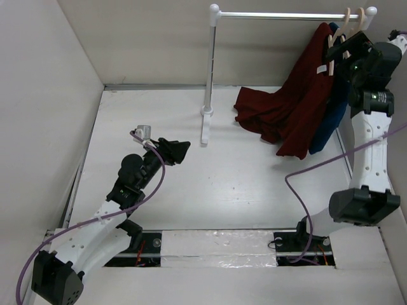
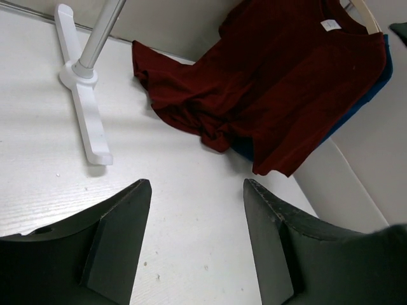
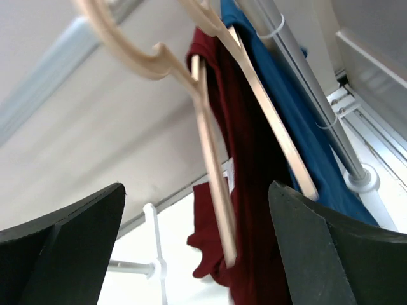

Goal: Place the t-shirt on the hanger
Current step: Place the hanger at the clothesline, then reset both arms

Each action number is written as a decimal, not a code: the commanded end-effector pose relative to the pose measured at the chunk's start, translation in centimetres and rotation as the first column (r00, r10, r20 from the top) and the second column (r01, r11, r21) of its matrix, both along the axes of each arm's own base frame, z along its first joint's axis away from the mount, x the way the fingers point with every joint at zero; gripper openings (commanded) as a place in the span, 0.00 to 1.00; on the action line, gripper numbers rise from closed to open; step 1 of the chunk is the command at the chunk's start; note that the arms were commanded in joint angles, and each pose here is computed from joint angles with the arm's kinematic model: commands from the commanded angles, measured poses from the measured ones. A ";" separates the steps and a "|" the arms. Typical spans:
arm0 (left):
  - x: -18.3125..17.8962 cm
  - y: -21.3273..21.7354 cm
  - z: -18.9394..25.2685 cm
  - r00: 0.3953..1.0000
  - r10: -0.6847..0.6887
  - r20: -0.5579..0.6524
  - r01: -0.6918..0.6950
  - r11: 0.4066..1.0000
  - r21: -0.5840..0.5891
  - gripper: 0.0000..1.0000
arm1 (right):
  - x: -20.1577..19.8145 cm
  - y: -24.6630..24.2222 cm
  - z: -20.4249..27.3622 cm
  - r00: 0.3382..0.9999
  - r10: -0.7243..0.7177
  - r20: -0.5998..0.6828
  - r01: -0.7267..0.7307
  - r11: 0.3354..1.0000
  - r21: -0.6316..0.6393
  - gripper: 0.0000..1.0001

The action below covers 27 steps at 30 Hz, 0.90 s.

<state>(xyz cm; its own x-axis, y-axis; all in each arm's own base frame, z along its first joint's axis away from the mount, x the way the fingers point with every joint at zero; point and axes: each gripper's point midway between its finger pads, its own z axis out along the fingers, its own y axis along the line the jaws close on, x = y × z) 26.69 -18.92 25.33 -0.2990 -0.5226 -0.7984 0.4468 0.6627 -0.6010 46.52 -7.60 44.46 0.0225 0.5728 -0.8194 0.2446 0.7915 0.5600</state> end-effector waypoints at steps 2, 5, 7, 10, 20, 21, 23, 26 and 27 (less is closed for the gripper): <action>-0.2 0.0 1.1 0.999 -0.004 0.052 0.005 1.000 -0.008 0.58 | -6.5 2.7 9.4 0.956 0.016 0.294 -0.020 1.000 0.011 1.00; -0.1 0.2 1.0 0.999 0.008 0.050 -0.007 1.000 -0.010 0.62 | -8.8 5.1 9.8 0.930 0.073 0.359 -0.084 0.996 0.015 1.00; -0.1 0.4 1.0 0.999 0.017 0.047 -0.017 1.000 -0.009 0.63 | -14.5 9.1 12.6 0.843 0.215 0.493 -0.228 0.973 -0.035 1.00; 0.1 1.1 1.1 0.997 0.054 0.048 -0.053 0.999 -0.013 0.63 | -17.9 15.1 9.7 0.725 0.469 0.504 -0.484 0.868 -0.111 1.00; -1.2 5.2 3.1 0.966 0.226 0.122 -0.213 0.971 -0.109 0.63 | -27.6 26.9 -5.1 0.339 0.868 0.363 -0.896 0.416 -0.159 1.00; -1.3 5.6 2.9 0.962 0.243 0.126 -0.229 0.967 -0.115 0.63 | -28.2 28.2 -8.1 0.319 0.894 0.315 -0.924 0.367 -0.105 1.00; -1.7 6.4 3.4 0.951 0.272 0.146 -0.251 0.957 -0.145 0.64 | -28.7 29.1 -10.5 0.314 0.905 0.287 -0.933 0.350 -0.080 1.00; -1.9 7.1 3.3 0.938 0.303 0.167 -0.277 0.947 -0.162 0.65 | -29.3 30.6 -14.3 0.341 0.913 0.226 -0.935 0.354 -0.021 1.00; -1.7 7.3 2.9 0.934 0.318 0.161 -0.294 0.943 -0.158 0.65 | -29.4 30.9 -15.1 0.353 0.911 0.215 -0.932 0.363 -0.007 1.00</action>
